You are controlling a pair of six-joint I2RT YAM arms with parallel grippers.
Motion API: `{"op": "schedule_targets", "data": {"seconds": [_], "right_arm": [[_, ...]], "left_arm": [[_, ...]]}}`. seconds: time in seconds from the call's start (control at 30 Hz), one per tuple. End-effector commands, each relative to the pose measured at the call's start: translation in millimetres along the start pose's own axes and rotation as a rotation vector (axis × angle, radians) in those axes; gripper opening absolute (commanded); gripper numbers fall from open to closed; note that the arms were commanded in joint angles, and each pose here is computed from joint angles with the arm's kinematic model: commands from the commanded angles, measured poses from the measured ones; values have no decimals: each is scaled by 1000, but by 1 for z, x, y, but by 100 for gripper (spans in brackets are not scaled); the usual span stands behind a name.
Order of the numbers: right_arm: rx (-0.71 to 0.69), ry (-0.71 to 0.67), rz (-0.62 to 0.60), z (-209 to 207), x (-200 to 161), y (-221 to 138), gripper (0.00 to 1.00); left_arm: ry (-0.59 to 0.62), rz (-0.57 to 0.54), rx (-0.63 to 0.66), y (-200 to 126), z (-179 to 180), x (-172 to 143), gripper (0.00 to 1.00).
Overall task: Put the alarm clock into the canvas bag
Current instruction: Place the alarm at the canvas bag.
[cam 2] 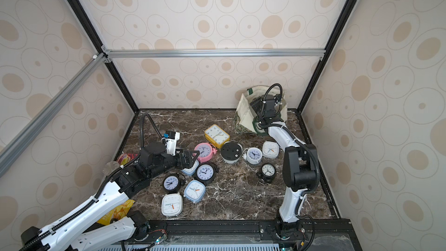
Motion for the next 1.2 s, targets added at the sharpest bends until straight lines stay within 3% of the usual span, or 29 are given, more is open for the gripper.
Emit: {"op": "schedule_targets", "data": {"seconds": [0.0,0.27,0.47,0.73,1.0,1.17], "right_arm": [[111,-52,-17,27,14,-27,79],[205,-225,15,48,8,-86,91],[210,-332,34,51,0,-126,100],[247,-438,81,51,-32,-176,100],[290,-467,163,39,-54,-204,100],[313,-475,239,29,-73,-211,100]], "left_arm": [[-12,-19,108,-12,12,13,98],[-115,77,342,-46,55,-13,98],[-282,212,452,-64,91,-75,98],[-455,384,565,-74,122,-167,98],[-430,501,517,-57,116,-208,98],[-373,507,511,-49,115,-211,98]]}}
Point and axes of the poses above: each gripper's point midway between its finger pads, its own y axis out along the fingers, its own z axis along the line the jaws close on, x = y × z, the point moved 1 cm from there along -y, back along the fingers, and after that the axes turned 5 degrees about -y, right-handed, at the moved point
